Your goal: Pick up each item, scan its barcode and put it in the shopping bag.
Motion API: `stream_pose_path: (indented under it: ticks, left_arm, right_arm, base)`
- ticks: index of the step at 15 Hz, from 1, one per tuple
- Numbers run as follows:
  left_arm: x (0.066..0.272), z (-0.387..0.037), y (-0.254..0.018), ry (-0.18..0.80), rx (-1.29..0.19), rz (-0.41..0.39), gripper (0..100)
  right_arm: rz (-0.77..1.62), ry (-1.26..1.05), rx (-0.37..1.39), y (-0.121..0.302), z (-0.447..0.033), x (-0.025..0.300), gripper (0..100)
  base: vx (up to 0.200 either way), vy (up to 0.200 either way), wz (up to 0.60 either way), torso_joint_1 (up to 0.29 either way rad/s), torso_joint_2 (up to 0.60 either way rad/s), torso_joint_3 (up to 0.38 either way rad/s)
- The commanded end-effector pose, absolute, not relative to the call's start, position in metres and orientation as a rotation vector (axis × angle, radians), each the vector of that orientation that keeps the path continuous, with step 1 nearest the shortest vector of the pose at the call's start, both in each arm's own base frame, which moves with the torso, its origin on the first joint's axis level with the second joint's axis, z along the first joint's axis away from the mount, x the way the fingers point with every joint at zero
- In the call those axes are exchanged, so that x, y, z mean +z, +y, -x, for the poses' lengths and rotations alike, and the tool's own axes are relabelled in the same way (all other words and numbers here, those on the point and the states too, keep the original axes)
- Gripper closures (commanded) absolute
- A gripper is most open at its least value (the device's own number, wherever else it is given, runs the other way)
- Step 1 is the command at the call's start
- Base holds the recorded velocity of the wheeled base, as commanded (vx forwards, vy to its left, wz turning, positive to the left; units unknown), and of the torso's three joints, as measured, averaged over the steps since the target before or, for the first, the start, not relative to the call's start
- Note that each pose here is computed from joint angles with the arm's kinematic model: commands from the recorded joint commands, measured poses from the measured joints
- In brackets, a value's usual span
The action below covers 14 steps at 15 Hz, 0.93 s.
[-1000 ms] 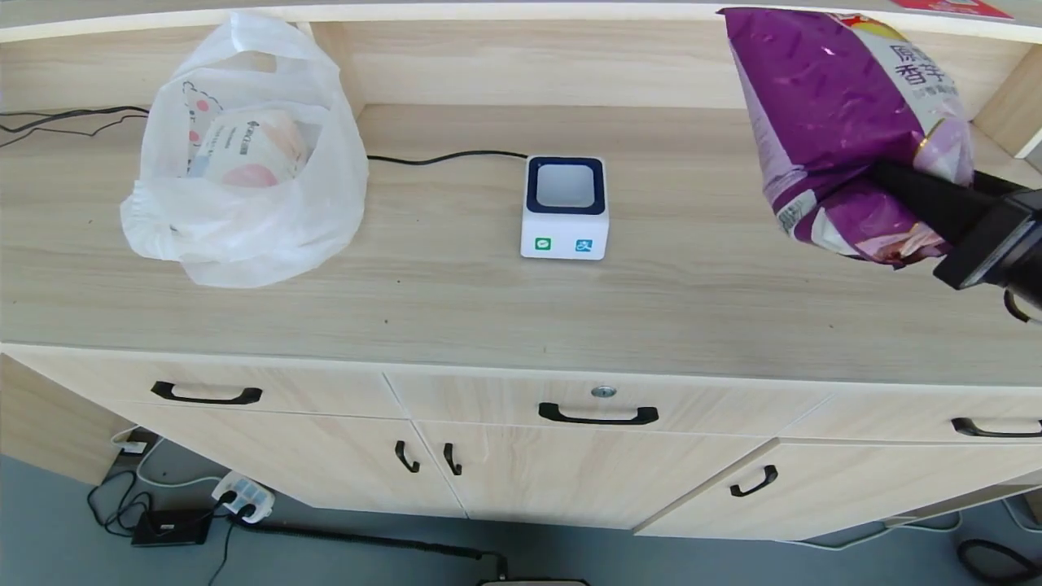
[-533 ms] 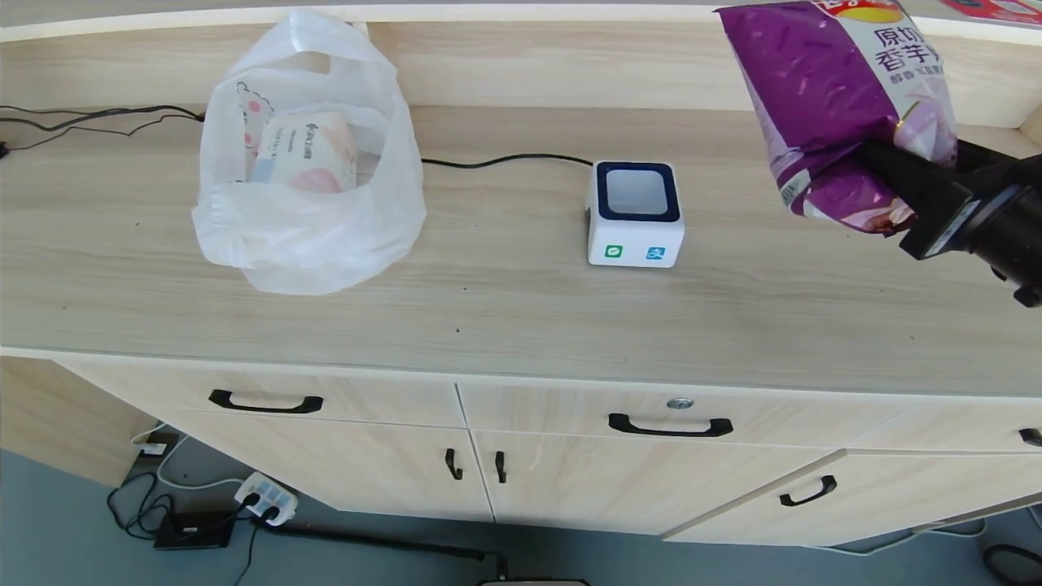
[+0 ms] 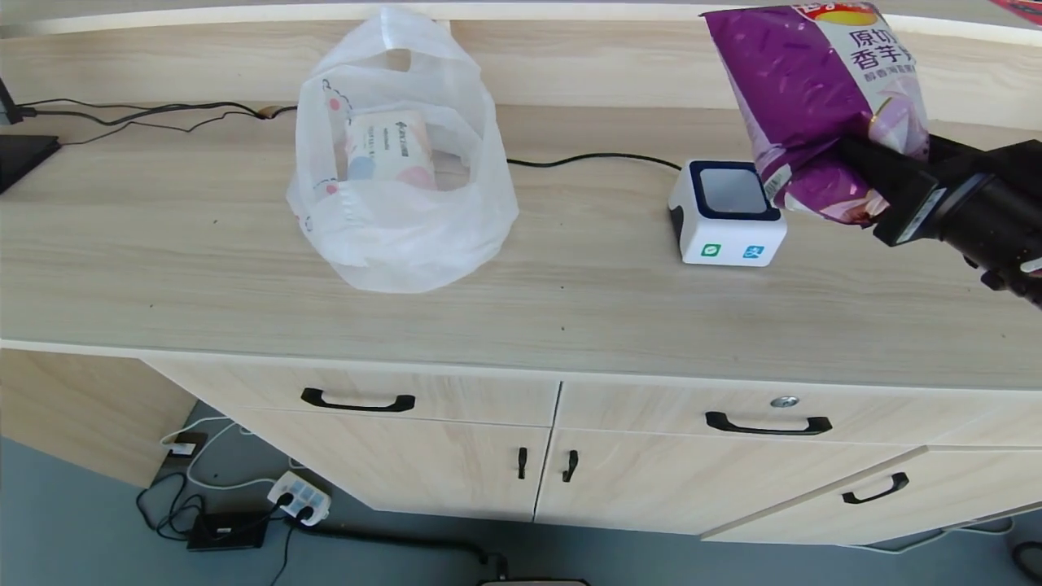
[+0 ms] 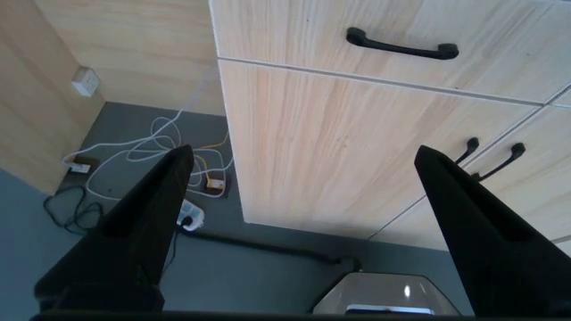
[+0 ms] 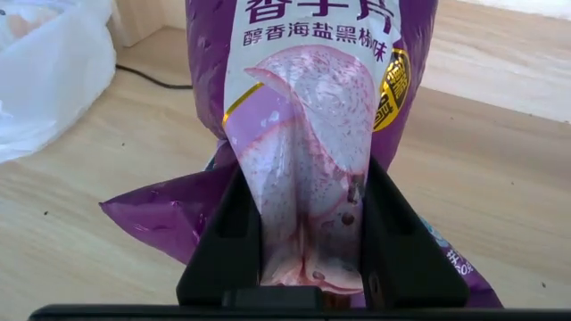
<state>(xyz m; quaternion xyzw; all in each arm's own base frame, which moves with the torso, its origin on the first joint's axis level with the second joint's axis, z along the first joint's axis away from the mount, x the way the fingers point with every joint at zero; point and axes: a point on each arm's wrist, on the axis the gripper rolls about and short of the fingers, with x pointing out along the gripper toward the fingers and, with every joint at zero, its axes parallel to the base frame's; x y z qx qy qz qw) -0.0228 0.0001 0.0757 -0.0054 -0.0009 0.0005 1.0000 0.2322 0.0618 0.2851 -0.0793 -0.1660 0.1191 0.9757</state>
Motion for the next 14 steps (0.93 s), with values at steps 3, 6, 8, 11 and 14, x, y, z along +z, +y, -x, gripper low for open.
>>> stream_pose_path:
  ticks: [3, 6, 8, 11, 14]
  left_arm:
    - [0.076, 0.023, 0.0, -0.002, 0.002, 0.011, 0]
    - [0.076, 0.023, 0.0, -0.003, 0.002, 0.011, 0]
    - [0.076, 0.023, 0.0, -0.003, 0.002, 0.011, 0]
    - [0.076, 0.023, 0.0, -0.003, 0.002, 0.011, 0]
    - [0.076, 0.023, 0.0, -0.002, 0.002, 0.009, 0]
  right_arm:
    - [0.189, -0.363, 0.235, 0.067, -0.251, 0.294, 100]
    - [0.412, -0.436, 0.231, 0.068, -0.253, 0.304, 100]
    - [0.505, -0.462, 0.226, 0.068, -0.252, 0.307, 100]
    - [0.63, -0.458, 0.271, 0.071, -0.26, 0.296, 100]
    - [0.66, -0.457, 0.251, 0.067, -0.277, 0.288, 100]
  base:
    - [0.0, 0.0, 0.0, 0.0, 0.0, 0.0]
    - [0.0, 0.0, 0.0, 0.0, 0.0, 0.0]
    - [0.0, 0.0, 0.0, 0.0, 0.0, 0.0]
    - [0.0, 0.0, 0.0, 0.0, 0.0, 0.0]
    - [0.0, 0.0, 0.0, 0.0, 0.0, 0.0]
